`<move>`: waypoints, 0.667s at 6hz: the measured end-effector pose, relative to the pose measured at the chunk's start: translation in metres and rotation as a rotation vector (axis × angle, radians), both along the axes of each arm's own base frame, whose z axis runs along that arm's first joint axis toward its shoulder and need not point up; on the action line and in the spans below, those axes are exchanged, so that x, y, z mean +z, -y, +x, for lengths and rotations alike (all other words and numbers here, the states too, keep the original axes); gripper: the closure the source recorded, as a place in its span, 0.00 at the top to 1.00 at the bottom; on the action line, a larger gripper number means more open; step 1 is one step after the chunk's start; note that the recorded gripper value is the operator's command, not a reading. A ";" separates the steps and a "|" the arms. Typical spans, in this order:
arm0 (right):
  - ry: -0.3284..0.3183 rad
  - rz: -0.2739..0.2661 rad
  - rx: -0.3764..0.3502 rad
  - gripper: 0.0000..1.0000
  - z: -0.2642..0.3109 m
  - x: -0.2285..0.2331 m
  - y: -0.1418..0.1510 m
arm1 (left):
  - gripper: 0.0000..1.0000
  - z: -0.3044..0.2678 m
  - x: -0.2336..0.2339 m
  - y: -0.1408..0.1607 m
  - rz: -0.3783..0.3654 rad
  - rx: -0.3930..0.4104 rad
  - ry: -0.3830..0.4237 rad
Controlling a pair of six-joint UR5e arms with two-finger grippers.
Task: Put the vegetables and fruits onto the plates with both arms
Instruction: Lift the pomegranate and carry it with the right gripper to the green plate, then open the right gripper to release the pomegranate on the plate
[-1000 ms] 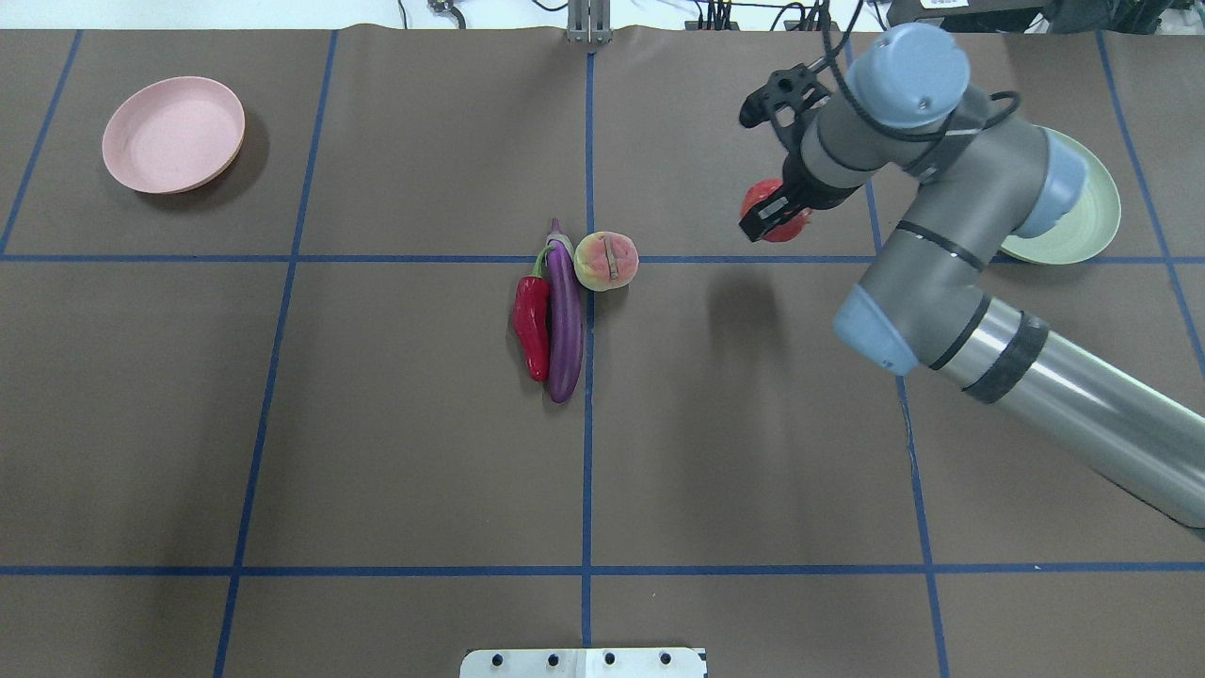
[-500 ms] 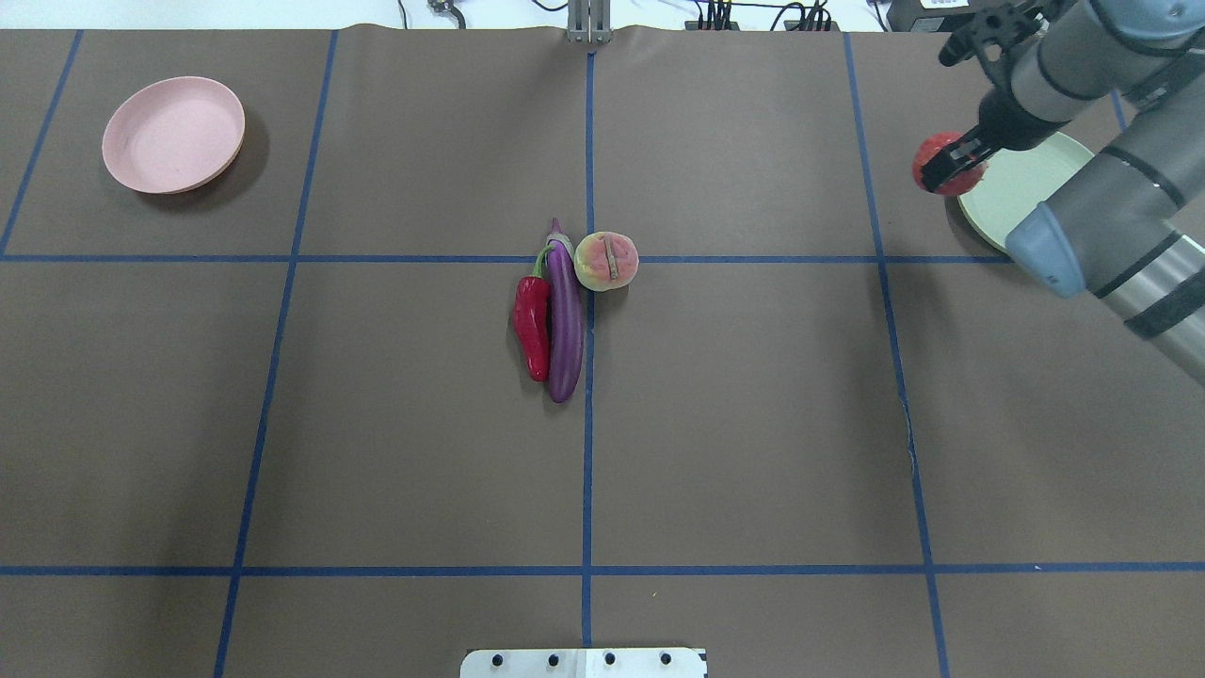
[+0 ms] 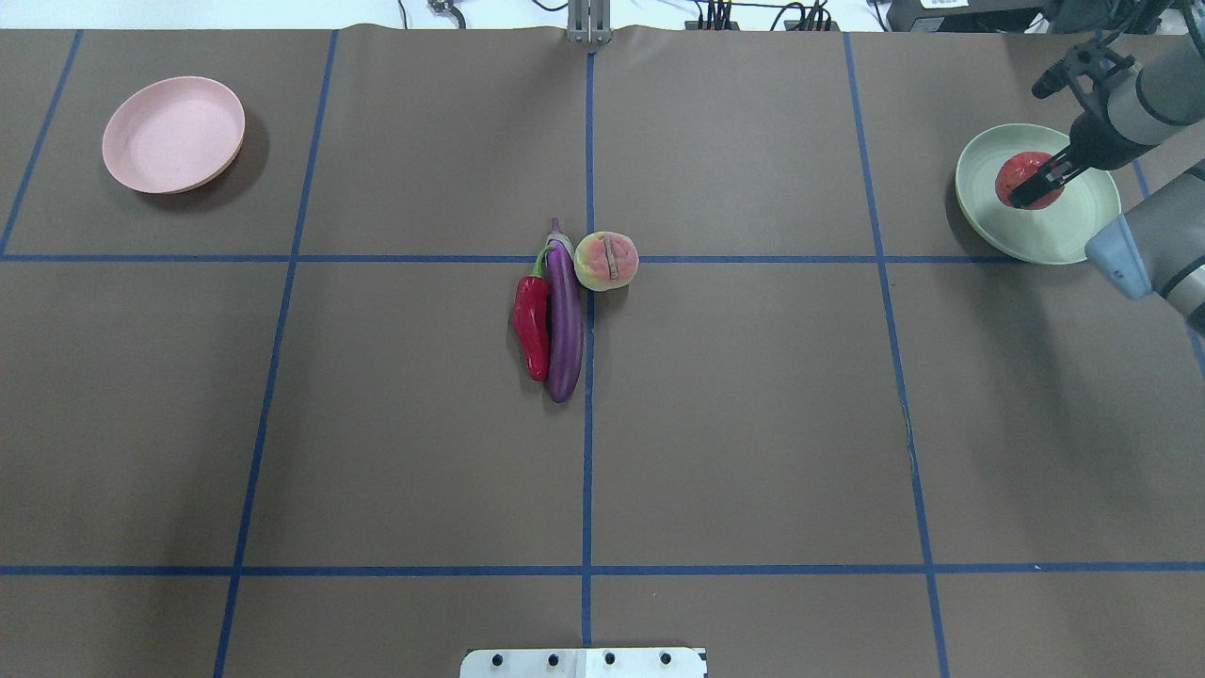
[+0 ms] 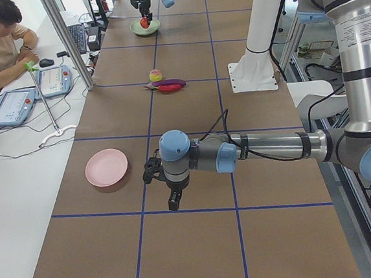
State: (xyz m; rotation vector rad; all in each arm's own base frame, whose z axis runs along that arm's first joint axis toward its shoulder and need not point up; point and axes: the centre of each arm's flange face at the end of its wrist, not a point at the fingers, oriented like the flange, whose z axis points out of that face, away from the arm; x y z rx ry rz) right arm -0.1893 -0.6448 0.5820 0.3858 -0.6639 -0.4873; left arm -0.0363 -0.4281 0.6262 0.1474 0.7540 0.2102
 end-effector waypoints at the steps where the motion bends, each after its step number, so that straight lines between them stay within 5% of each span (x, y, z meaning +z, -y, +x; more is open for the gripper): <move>1: 0.008 0.003 0.037 1.00 0.001 -0.002 0.002 | 1.00 0.000 0.000 0.000 0.000 0.000 0.000; 2: 0.048 -0.012 0.097 1.00 -0.003 -0.029 0.001 | 1.00 0.000 0.000 0.000 0.001 0.000 -0.001; 4: 0.179 -0.127 0.255 0.99 -0.079 -0.138 -0.009 | 1.00 0.000 -0.002 0.000 0.003 0.000 -0.002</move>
